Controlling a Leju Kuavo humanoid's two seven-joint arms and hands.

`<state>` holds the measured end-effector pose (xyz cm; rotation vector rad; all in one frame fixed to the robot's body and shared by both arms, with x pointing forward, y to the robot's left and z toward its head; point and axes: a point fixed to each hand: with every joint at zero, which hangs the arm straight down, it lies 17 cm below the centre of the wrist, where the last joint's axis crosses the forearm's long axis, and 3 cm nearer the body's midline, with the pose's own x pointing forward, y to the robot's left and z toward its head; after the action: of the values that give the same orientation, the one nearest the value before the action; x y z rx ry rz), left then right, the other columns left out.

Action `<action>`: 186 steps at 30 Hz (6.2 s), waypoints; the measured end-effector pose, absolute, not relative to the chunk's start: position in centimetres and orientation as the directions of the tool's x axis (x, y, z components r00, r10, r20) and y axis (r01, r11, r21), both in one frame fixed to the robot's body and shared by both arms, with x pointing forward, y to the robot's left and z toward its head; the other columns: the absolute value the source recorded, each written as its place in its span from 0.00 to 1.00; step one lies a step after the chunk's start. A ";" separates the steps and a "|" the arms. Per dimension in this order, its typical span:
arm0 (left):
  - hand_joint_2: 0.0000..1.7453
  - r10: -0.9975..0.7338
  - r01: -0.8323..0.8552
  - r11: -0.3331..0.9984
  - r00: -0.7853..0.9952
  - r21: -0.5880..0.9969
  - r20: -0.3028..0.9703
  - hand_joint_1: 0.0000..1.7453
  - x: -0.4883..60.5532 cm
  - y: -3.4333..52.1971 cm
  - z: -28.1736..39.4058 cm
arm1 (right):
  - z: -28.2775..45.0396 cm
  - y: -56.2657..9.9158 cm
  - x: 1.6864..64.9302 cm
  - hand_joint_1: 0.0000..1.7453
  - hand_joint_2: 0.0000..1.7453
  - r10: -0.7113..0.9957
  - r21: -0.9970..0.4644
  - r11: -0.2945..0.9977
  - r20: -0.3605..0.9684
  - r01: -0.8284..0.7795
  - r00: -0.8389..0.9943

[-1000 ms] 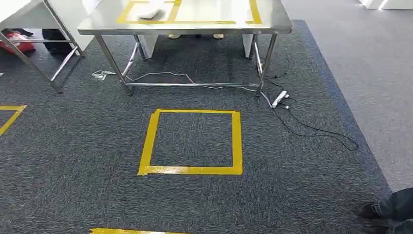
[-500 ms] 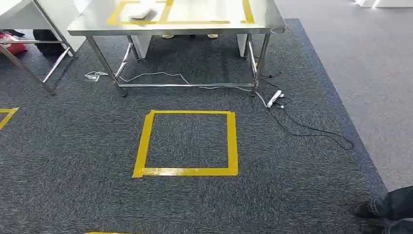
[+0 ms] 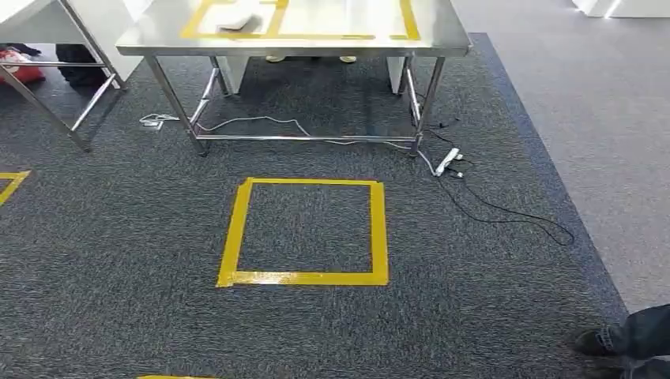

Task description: Take the parts from the cabinet and place them on the table.

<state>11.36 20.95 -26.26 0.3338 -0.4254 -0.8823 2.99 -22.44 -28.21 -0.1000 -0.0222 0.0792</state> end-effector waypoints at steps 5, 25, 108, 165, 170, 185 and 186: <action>0.00 -0.798 0.668 0.593 0.562 0.449 0.219 0.00 11.4 21.0 -26.3 | -28.2 -22.4 3.0 0.00 0.00 0.079 -0.100 0.992 0.018 -0.077 0.997; 0.00 -0.794 0.660 0.596 0.568 0.456 0.216 0.00 11.4 21.1 -26.2 | -28.2 -23.4 3.2 0.00 0.00 0.035 -0.148 0.988 0.028 -0.031 0.999; 0.00 -0.539 0.377 0.842 0.581 0.386 0.610 0.00 14.3 16.6 -23.0 | -26.7 -22.5 9.0 0.00 0.00 0.154 -0.188 0.979 0.402 -0.083 0.902; 0.00 -0.365 0.305 0.910 0.911 0.282 0.193 0.00 7.8 23.3 -27.5 | -27.5 -23.6 8.9 0.00 0.00 0.240 -0.183 0.964 0.286 -0.194 0.928; 0.00 -0.366 0.311 0.909 0.914 0.279 0.174 0.00 7.5 23.2 -27.5 | -27.5 -24.0 8.9 0.00 0.00 0.244 -0.203 0.960 0.282 -0.191 0.928; 0.00 -0.363 0.307 0.911 0.915 0.276 0.178 0.00 6.8 22.8 -27.5 | -27.5 -24.0 8.6 0.00 0.00 0.250 -0.210 0.958 0.273 -0.197 0.929; 0.00 -0.363 0.307 0.911 0.914 0.276 0.180 0.00 6.9 22.8 -27.5 | -27.5 -24.0 8.7 0.00 0.00 0.250 -0.210 0.958 0.273 -0.197 0.929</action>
<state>6.90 22.79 -27.53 0.2464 -0.2306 -0.3484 8.66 -23.97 -27.51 -0.1810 -0.3025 0.2302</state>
